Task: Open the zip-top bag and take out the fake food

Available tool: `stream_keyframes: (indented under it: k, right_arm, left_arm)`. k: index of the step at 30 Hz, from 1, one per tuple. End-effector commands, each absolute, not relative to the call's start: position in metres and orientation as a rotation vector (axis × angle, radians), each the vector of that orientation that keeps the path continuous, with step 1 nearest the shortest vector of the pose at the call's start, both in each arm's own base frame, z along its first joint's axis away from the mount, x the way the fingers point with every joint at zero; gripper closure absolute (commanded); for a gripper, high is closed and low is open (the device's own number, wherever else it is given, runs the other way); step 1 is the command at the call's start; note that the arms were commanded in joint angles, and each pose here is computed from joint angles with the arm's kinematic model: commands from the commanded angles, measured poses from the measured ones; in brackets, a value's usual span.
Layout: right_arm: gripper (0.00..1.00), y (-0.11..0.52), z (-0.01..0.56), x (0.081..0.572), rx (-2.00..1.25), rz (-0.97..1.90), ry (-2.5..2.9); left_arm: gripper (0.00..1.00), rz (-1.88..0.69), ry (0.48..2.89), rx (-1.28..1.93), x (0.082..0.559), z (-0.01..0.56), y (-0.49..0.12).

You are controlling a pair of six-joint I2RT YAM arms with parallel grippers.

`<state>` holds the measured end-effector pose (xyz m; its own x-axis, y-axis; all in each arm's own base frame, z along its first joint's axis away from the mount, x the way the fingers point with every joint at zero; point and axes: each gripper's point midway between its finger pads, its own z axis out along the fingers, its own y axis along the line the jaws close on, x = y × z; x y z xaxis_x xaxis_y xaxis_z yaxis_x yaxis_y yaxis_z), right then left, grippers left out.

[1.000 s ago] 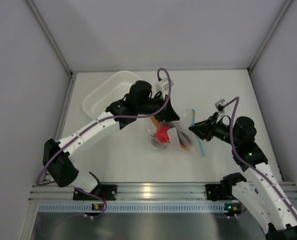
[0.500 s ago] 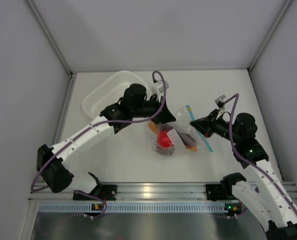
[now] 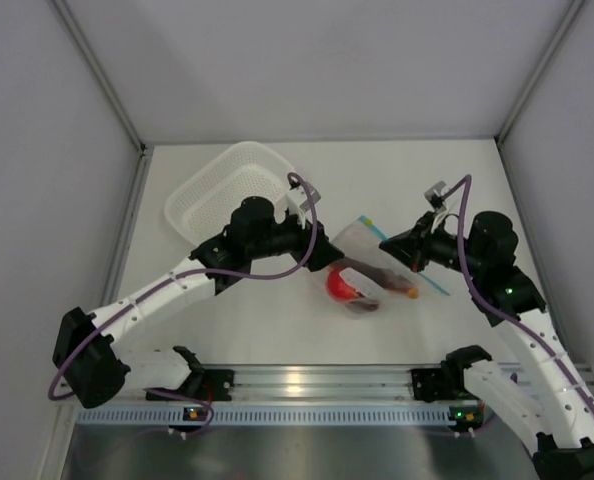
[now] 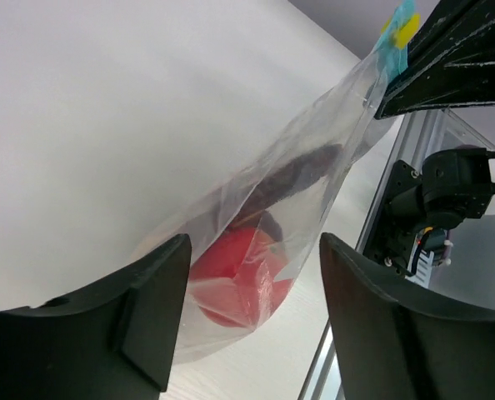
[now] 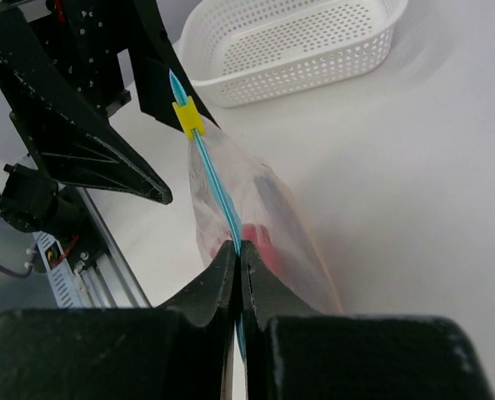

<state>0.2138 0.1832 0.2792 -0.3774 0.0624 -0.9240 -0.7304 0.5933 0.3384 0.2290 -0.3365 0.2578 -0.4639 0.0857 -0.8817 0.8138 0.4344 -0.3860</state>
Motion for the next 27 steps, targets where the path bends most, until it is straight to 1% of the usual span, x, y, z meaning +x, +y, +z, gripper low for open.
stream_keyframes:
  k: [1,4,10,15,21,24,25,27]
  right_arm:
    - [1.0,0.19,0.301,0.202,-0.64,0.952,1.699]
    - [1.0,0.19,0.3,0.195,-0.68,0.95,1.706]
    - [1.0,0.195,0.298,0.185,-0.757,0.937,1.693]
    - [1.0,0.195,0.302,0.177,-0.785,0.928,1.66]
    - [1.0,0.198,0.3,0.173,-0.818,0.941,1.656]
    - [1.0,0.199,0.299,0.171,-0.824,0.946,1.651]
    - [1.0,0.2,0.299,0.171,-0.826,0.946,1.646]
    - [1.0,0.199,0.3,0.17,-0.824,0.945,1.642]
  left_arm:
    - [0.29,-1.078,1.571,0.78,0.236,0.301,-0.338]
    - [0.24,-1.086,1.497,0.831,0.231,0.311,-0.34]
    - [0.25,-1.097,1.349,0.962,0.221,0.337,-0.348]
    - [0.26,-1.065,1.271,1.032,0.222,0.346,-0.35]
    - [0.25,-1.172,1.21,1.144,0.213,0.35,-0.354]
    - [0.31,-1.256,1.192,1.206,0.203,0.348,-0.36]
    - [0.36,-1.277,1.191,1.22,0.2,0.347,-0.362]
    - [0.42,-1.294,1.178,1.237,0.197,0.348,-0.362]
